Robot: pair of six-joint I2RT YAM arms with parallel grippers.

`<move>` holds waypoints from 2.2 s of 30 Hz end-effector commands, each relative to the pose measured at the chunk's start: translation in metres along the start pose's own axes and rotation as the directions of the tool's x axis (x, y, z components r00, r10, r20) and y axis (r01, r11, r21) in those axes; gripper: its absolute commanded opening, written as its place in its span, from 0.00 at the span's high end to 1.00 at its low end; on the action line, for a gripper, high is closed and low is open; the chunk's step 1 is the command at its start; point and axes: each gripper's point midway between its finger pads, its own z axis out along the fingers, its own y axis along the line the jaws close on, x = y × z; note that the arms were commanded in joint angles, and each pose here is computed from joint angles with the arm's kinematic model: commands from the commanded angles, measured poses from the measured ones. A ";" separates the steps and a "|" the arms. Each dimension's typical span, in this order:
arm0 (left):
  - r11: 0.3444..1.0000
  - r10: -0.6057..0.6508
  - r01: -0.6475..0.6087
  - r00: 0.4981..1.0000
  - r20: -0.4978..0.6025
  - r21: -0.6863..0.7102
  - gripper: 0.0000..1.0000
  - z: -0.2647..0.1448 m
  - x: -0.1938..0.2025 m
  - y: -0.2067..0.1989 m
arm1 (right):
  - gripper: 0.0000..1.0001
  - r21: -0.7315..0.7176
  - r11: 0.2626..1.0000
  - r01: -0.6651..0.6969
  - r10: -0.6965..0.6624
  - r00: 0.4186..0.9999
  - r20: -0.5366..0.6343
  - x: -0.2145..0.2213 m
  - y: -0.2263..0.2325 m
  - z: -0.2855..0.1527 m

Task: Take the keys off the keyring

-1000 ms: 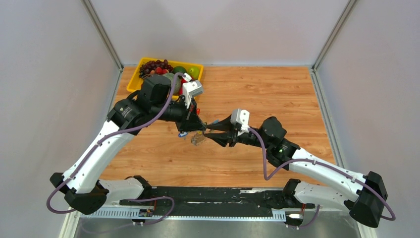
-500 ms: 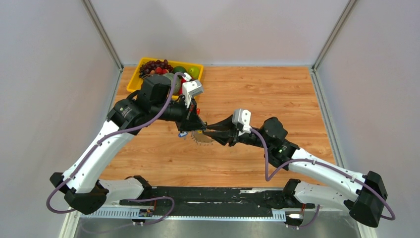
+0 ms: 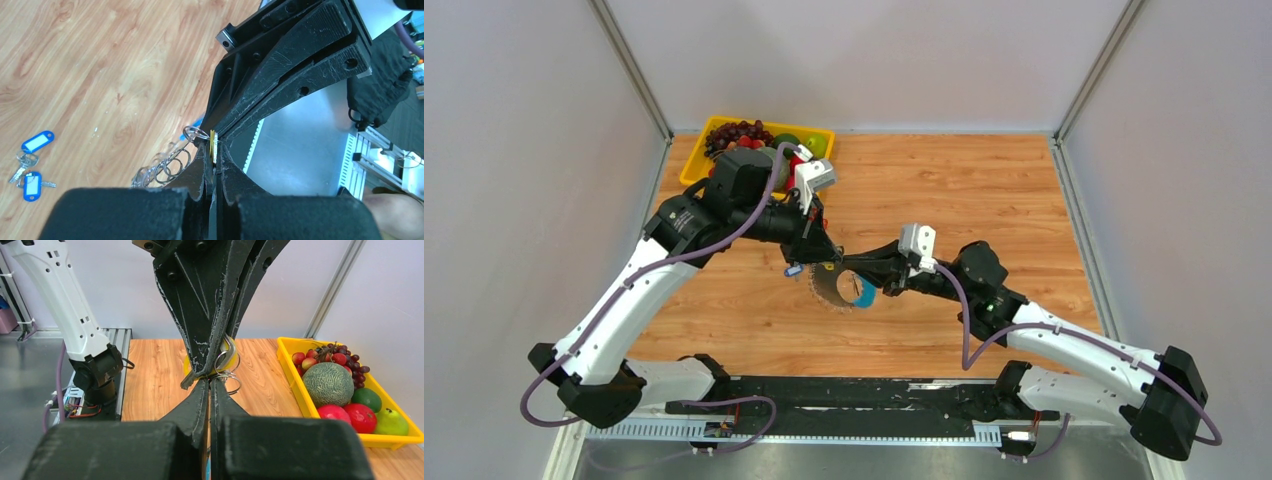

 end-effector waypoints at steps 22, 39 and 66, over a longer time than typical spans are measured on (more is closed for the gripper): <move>0.984 -0.169 0.171 0.985 -0.038 0.048 1.00 0.008 -0.005 -0.011 | 1.00 -0.272 0.933 0.235 -0.204 0.969 0.138 -0.046 0.071 -0.009; 0.953 -0.302 0.302 0.932 -0.200 -0.029 1.00 0.040 0.027 0.030 | 1.00 -0.279 0.901 0.332 -0.325 0.943 0.073 -0.039 0.076 0.000; 0.721 -0.268 0.303 0.951 0.153 -0.624 1.00 0.048 0.043 0.239 | 0.97 0.455 0.890 0.009 0.101 0.971 -0.216 0.035 -0.040 -0.054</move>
